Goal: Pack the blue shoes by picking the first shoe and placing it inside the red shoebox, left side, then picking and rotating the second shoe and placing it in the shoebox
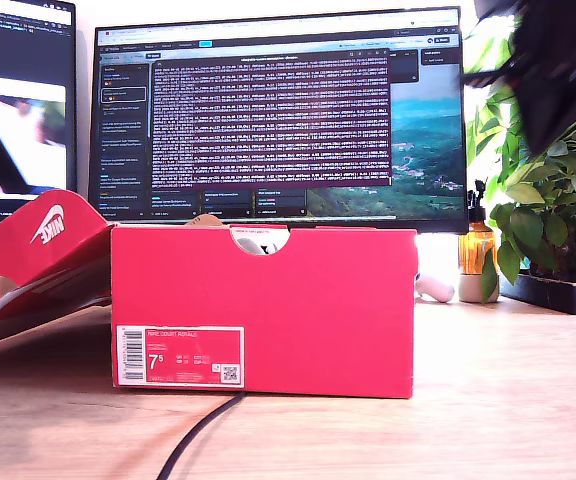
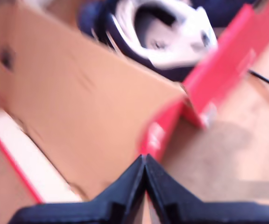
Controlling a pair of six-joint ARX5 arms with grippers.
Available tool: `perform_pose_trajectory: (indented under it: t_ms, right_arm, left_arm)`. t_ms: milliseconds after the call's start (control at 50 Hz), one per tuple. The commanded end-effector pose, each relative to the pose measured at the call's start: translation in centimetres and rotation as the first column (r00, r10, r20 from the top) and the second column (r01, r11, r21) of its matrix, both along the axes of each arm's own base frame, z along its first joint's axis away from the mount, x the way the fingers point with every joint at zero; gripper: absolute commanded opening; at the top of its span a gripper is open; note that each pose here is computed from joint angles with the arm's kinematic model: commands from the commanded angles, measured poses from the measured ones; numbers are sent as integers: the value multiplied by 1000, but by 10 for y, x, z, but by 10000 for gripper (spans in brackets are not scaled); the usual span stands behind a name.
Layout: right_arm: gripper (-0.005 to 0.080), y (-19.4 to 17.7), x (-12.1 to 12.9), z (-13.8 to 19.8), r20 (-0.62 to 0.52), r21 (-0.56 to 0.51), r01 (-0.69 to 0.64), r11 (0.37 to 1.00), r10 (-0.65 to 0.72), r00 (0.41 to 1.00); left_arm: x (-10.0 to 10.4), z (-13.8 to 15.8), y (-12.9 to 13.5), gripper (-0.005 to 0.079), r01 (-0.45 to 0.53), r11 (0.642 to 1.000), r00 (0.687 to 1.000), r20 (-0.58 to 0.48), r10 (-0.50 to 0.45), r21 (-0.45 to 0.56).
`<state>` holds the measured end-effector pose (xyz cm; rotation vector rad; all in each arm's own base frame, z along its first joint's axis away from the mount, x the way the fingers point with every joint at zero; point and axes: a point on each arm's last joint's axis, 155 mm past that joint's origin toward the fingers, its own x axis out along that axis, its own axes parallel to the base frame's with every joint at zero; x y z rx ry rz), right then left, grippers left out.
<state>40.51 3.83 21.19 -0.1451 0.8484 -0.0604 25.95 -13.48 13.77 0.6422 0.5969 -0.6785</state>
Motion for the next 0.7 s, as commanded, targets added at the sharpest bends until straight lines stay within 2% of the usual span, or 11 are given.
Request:
perform_pose_trajectory:
  t_ms: [0, 120, 220, 500, 600, 680]
  right_arm:
    - [-8, 4, 0, -2, 2, 2, 4, 1000, -4, 1000]
    - [-8, -3, 1, 7, 50, -1, 35, 999, -35, 998]
    - [-8, -6, -4, 5, 70, -8, 45, 999, -44, 997]
    - [-8, -13, -20, -3, 152, 10, 65, 998, -66, 986]
    - [-8, -19, -26, -7, 170, 6, 95, 995, -95, 981]
    - [-8, -21, -32, -10, 174, 16, 108, 994, -109, 979]
  left_arm:
    - [4, 5, -2, -11, -30, 998, 1000, -11, 29, -63]
    - [20, 18, 7, -11, -170, 965, 985, -24, 169, -199]
    - [28, 25, 13, -11, -207, 948, 978, -18, 209, -243]
    - [33, 32, 27, -11, -299, 906, 953, -40, 301, -301]
    - [36, 37, 40, -11, -369, 876, 924, -24, 381, -312]
    - [35, 39, 44, -11, -389, 863, 914, -19, 404, -322]
